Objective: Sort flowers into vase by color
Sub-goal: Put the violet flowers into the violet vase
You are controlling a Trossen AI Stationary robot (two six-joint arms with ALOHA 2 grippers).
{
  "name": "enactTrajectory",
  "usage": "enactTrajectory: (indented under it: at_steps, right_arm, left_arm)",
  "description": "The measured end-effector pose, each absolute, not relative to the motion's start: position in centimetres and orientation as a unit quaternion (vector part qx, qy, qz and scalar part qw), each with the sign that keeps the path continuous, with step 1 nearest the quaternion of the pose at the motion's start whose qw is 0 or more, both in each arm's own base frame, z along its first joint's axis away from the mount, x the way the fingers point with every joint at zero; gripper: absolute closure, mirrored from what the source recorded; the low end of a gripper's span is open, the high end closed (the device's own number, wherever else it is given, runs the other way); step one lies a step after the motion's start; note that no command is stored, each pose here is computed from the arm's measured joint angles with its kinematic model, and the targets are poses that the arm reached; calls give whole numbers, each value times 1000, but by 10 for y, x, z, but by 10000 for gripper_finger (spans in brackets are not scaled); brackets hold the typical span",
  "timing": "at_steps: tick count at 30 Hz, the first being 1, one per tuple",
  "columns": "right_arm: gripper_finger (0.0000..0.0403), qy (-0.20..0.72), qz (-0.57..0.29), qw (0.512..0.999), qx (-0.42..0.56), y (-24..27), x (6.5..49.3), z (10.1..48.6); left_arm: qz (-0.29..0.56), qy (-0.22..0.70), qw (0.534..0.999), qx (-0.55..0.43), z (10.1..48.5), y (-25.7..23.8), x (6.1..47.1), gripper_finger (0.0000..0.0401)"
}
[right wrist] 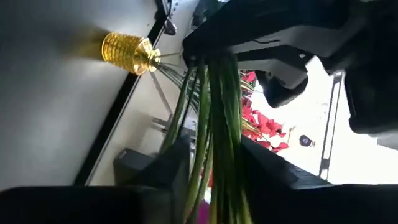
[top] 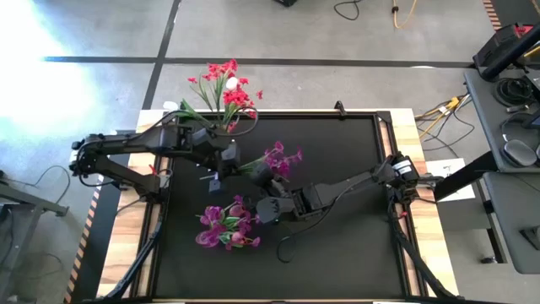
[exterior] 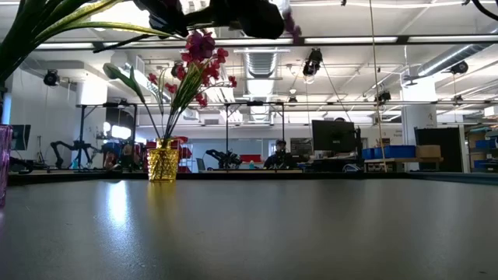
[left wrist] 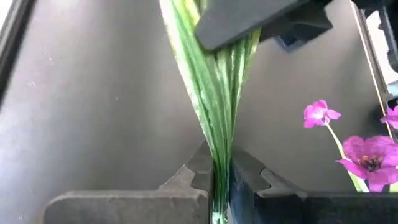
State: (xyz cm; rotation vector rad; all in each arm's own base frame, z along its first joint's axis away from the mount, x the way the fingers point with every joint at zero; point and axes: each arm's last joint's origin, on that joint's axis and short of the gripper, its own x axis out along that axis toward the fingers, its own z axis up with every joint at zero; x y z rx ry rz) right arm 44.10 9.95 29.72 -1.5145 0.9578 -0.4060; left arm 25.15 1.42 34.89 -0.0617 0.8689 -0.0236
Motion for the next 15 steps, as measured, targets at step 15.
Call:
enactTrajectory:
  at_steps: [15]
  right_arm:
    - [157, 338, -262, 736, -524, 97, 429, 332]
  left_arm:
    - [19, 275, 961, -18, 332, 13, 197, 399]
